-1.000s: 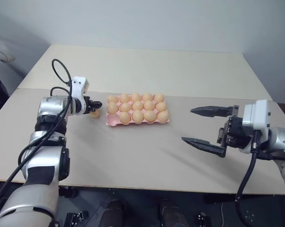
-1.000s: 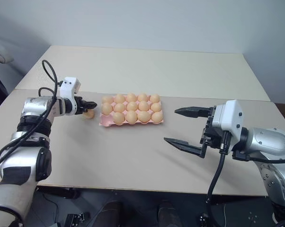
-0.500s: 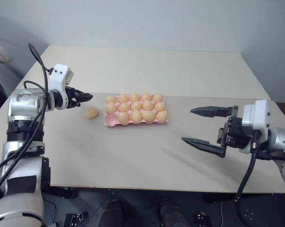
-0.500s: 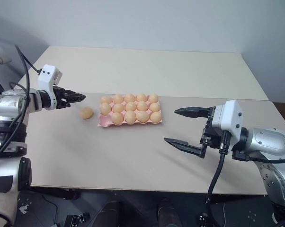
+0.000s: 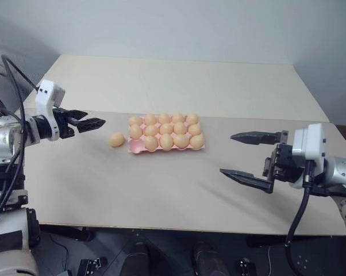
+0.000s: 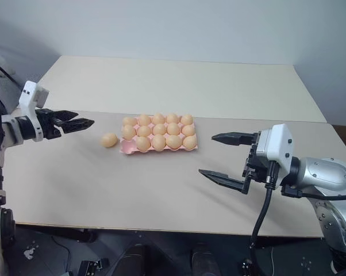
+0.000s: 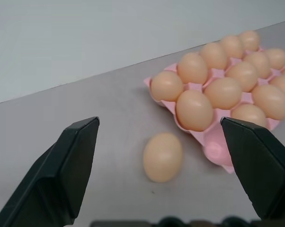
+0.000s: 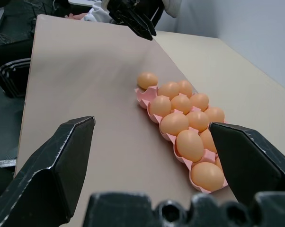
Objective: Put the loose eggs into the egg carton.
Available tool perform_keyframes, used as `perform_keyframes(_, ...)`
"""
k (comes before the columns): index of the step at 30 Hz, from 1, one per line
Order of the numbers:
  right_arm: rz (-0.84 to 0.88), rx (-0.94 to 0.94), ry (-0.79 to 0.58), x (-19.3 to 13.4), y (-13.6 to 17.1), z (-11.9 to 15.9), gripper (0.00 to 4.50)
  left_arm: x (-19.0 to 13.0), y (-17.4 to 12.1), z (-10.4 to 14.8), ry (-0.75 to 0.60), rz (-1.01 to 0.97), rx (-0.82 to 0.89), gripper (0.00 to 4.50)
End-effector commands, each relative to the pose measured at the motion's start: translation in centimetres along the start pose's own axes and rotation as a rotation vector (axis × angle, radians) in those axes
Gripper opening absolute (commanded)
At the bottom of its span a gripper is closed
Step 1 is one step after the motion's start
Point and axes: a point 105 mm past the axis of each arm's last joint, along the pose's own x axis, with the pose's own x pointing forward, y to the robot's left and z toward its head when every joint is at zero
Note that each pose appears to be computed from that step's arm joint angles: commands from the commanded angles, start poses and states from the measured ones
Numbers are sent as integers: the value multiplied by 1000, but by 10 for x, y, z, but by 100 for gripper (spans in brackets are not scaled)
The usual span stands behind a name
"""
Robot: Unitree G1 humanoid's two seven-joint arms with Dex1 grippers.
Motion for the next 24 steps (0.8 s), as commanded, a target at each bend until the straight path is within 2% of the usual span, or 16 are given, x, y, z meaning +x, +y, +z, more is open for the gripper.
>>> perform_keyframes(1,13,-27,-29,0,4,10,450,-7,-3,5,-1,-5,161,446)
perform_keyframes(5,16,-29,-33,1,3,11,450,1,-17,-16,57,-117,381,446)
perform_keyframes(11,17,-31,-34,1,4,11,450,25,-24,-15,36,-181,407,446)
perform_keyframes(24,2,-31,-27,-2,6,12,450,46,-21,-40,148,-230,466,446)
